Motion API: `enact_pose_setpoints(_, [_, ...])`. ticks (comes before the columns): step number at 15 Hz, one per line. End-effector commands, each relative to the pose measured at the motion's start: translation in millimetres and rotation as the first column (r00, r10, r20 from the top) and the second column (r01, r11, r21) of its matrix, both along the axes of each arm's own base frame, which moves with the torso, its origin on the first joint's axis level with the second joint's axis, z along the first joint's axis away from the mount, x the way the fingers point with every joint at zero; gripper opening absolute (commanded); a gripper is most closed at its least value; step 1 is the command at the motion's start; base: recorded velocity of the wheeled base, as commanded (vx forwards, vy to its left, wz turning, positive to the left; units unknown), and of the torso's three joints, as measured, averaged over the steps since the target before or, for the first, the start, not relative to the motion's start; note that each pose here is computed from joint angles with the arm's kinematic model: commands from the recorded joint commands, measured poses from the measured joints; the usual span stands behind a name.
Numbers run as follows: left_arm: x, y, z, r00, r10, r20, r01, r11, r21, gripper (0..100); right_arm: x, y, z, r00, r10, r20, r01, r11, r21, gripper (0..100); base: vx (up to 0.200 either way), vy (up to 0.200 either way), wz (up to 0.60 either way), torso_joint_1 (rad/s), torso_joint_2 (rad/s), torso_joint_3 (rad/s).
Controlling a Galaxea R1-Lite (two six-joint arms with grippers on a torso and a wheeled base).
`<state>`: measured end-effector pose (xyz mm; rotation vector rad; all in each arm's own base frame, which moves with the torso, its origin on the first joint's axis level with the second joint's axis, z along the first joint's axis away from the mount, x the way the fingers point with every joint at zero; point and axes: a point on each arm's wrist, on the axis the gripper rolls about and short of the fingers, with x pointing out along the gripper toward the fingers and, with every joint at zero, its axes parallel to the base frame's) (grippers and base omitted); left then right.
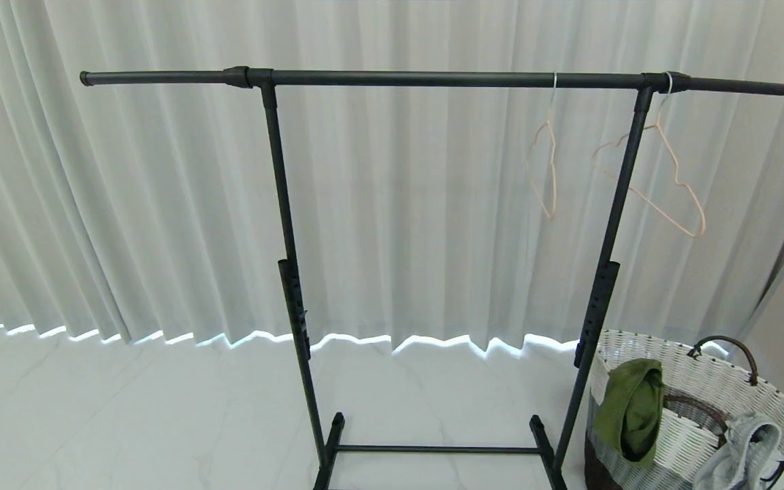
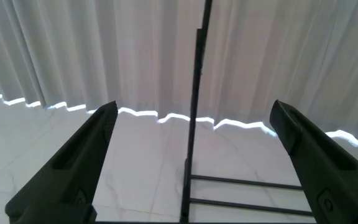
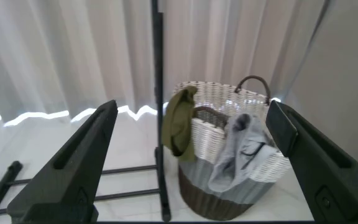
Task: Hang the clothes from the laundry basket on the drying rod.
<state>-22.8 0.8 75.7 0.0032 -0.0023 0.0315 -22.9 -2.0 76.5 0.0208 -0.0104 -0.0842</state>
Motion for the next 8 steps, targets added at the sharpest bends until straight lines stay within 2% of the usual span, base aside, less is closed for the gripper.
enact_pose_setpoints(1, [0.0,0.0,0.1,1.000,-0.001,0.001,0.001,1.000,0.000,100,0.0,0.0,0.1,1.000,0.000,0.001,0.000,1.000,0.000,100,0.000,-0.200,0.00,0.002,0.00,0.002])
enact_pose_setpoints(8, [0.0,0.0,0.1,1.000,-0.001,0.001,0.001,1.000,-0.003,100,0.0,0.0,0.1,1.000,0.000,0.001,0.000,1.000,0.001,100,0.000,-0.200,0.00,0.002,0.00,0.003])
